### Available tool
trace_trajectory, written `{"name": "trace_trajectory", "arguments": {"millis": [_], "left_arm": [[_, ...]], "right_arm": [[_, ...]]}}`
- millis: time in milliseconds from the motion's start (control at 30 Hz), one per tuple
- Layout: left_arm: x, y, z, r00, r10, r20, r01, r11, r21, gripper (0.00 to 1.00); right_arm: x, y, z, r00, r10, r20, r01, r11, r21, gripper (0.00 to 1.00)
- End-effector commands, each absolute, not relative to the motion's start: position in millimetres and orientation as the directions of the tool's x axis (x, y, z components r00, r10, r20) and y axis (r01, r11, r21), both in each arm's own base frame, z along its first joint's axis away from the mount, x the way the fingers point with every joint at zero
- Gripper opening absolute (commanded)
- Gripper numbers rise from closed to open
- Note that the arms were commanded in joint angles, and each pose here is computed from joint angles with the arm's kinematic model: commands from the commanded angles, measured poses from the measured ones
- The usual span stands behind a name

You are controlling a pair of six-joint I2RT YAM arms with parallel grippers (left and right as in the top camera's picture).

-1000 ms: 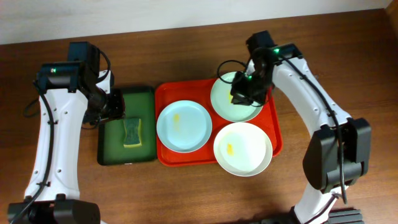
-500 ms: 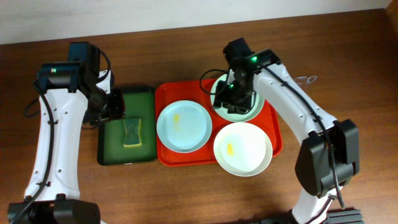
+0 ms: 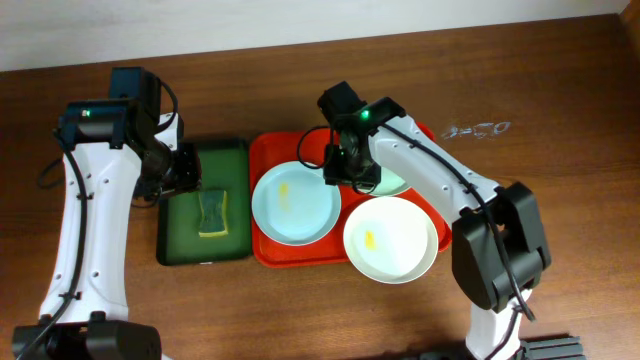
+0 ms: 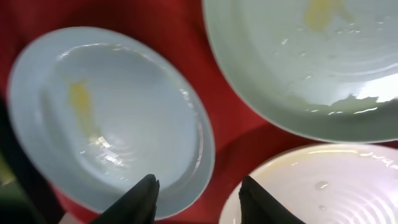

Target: Clean dirty plates on tray and stack at the side

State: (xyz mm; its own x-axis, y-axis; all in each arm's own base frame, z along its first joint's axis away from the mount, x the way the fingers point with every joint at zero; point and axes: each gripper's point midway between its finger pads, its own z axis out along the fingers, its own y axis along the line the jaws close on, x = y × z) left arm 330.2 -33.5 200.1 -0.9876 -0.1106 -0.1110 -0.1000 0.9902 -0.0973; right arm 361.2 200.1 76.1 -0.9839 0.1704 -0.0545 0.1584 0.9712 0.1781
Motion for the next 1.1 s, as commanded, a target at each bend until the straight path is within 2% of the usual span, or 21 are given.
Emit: {"name": "trace_trajectory", "arguments": {"millis": [0, 33, 367, 433, 500, 900, 1067], "left_arm": [[330.6, -34.0, 196.2, -0.989, -0.104, -0.101, -0.095, 0.991, -0.089, 0.42], [330.5, -34.0, 196.2, -0.989, -0.104, -0.101, -0.095, 0.991, -0.089, 0.42], [330.6, -33.9, 196.2, -0.989, -0.105, -0.101, -0.096, 0.991, -0.089, 0.42], [330.7, -34.0, 196.2, -0.989, -0.104, -0.102, -0.095, 0.991, -0.089, 0.42], [330.6, -34.0, 196.2, -0.989, -0.104, -0.101, -0.095, 0.991, -0.089, 0.42], [329.9, -34.0, 196.1, -0.99, -0.104, -0.099, -0.096, 0.991, -0.089, 0.41], [330.2, -34.0, 196.1, -0.99, -0.104, -0.1, -0.095, 0.991, -0.089, 0.4]], "right_arm": [[355.9, 193.0, 49.9, -0.983, 0.177, -0.048, 0.169, 0.977, 0.128, 0.37], [355.8, 193.1, 44.6, -0.983, 0.177, -0.052, 0.169, 0.977, 0.132, 0.33], [350.2, 195.9, 17.6, -0.985, 0.162, -0.058, 0.15, 0.975, 0.162, 0.27], [350.8, 207.4, 18.9, -0.993, 0.095, -0.072, 0.079, 0.977, 0.198, 0.26], [349.8, 218.1, 20.4, -0.996, 0.05, -0.078, 0.031, 0.972, 0.231, 0.28], [354.7, 203.8, 16.7, -0.992, 0.057, -0.115, 0.039, 0.987, 0.154, 0.31], [355.3, 204.9, 16.2, -0.991, 0.058, -0.118, 0.039, 0.986, 0.161, 0.21]]}}
